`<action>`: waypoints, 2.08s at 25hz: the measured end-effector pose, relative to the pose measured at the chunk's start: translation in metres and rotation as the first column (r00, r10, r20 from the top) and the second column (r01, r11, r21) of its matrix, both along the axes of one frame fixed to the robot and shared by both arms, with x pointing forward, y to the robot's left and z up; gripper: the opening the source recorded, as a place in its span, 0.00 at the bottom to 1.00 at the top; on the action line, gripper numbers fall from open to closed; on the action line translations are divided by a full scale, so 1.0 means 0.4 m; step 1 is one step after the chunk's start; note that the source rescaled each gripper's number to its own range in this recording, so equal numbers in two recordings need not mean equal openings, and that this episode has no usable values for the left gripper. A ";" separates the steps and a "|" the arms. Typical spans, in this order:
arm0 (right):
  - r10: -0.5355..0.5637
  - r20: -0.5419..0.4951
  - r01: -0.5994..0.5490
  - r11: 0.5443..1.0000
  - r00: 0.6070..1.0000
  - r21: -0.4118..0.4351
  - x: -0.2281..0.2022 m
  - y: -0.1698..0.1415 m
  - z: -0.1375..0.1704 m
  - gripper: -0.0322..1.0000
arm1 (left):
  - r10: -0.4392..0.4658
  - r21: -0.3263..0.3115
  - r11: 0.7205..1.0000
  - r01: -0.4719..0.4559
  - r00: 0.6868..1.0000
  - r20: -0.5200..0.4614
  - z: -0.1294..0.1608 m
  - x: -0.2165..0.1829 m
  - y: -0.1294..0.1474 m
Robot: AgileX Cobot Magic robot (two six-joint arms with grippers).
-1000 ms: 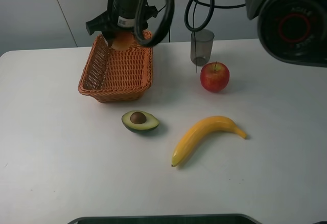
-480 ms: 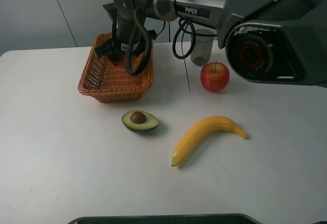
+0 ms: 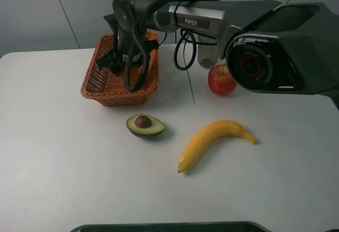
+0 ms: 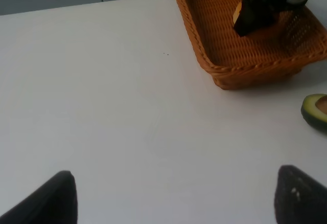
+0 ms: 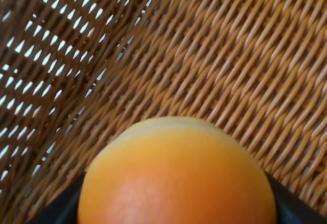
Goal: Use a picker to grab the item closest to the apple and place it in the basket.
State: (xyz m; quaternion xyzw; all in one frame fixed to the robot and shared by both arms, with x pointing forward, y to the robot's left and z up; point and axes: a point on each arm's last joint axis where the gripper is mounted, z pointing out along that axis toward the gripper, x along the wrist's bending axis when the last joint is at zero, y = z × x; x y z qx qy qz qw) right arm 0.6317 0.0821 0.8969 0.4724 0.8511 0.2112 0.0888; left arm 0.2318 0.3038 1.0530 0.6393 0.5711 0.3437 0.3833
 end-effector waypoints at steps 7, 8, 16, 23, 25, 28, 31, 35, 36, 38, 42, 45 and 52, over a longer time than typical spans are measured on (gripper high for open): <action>0.000 0.005 0.000 1.000 1.000 0.026 -0.002 0.002 0.028 0.99 | 0.000 0.000 1.000 0.000 1.000 0.000 0.000 0.000 0.000; -0.002 0.006 0.001 1.000 1.000 0.031 -0.004 0.001 0.045 0.99 | 0.000 0.000 1.000 0.000 1.000 0.000 0.000 0.000 0.000; -0.016 -0.055 0.013 0.998 0.998 -0.058 -0.003 -0.116 0.241 0.99 | 0.002 -0.003 1.000 -0.002 1.000 0.000 0.000 0.000 0.000; -0.131 -0.111 0.117 0.986 0.985 -0.121 0.011 -0.303 0.312 1.00 | 0.002 -0.003 1.000 -0.002 1.000 0.000 0.000 0.000 0.000; -0.174 -0.127 0.156 0.979 0.977 -0.134 0.004 -0.367 0.313 1.00 | 0.002 -0.003 1.000 -0.002 1.000 0.000 0.000 0.000 0.000; -0.247 -0.130 0.230 0.964 0.960 -0.136 -0.011 -0.474 0.326 1.00 | 0.002 -0.003 1.000 -0.002 1.000 0.000 0.000 0.000 0.000; -0.332 -0.132 0.315 0.939 0.934 -0.137 -0.034 -0.589 0.333 1.00 | 0.002 -0.003 1.000 -0.002 1.000 0.000 0.000 0.000 0.000; -0.434 -0.127 0.419 0.898 0.892 -0.133 -0.087 -0.722 0.349 1.00 | 0.002 -0.003 1.000 -0.002 1.000 0.000 0.000 0.000 0.000; -0.459 -0.127 0.443 0.886 0.879 -0.133 -0.101 -0.755 0.349 1.00 | 0.002 -0.003 1.000 -0.002 1.000 0.000 0.000 0.000 0.000; -0.504 -0.115 0.491 0.862 0.856 -0.125 -0.135 -0.814 0.364 1.00 | 0.002 -0.003 1.000 -0.002 1.000 0.000 0.000 0.000 0.000; -0.575 -0.097 0.564 0.817 0.813 -0.116 -0.221 -0.906 0.385 1.00 | 0.002 -0.003 1.000 -0.002 1.000 0.000 0.000 0.000 0.000; -0.609 -0.060 0.603 0.793 0.791 -0.089 -0.299 -0.945 0.413 1.00 | 0.002 -0.003 1.000 -0.002 1.000 0.000 0.000 0.000 0.000; -0.624 0.073 0.624 0.781 0.778 0.015 -0.496 -0.961 0.481 1.00 | 0.002 -0.003 1.000 -0.002 1.000 0.000 0.000 0.000 0.000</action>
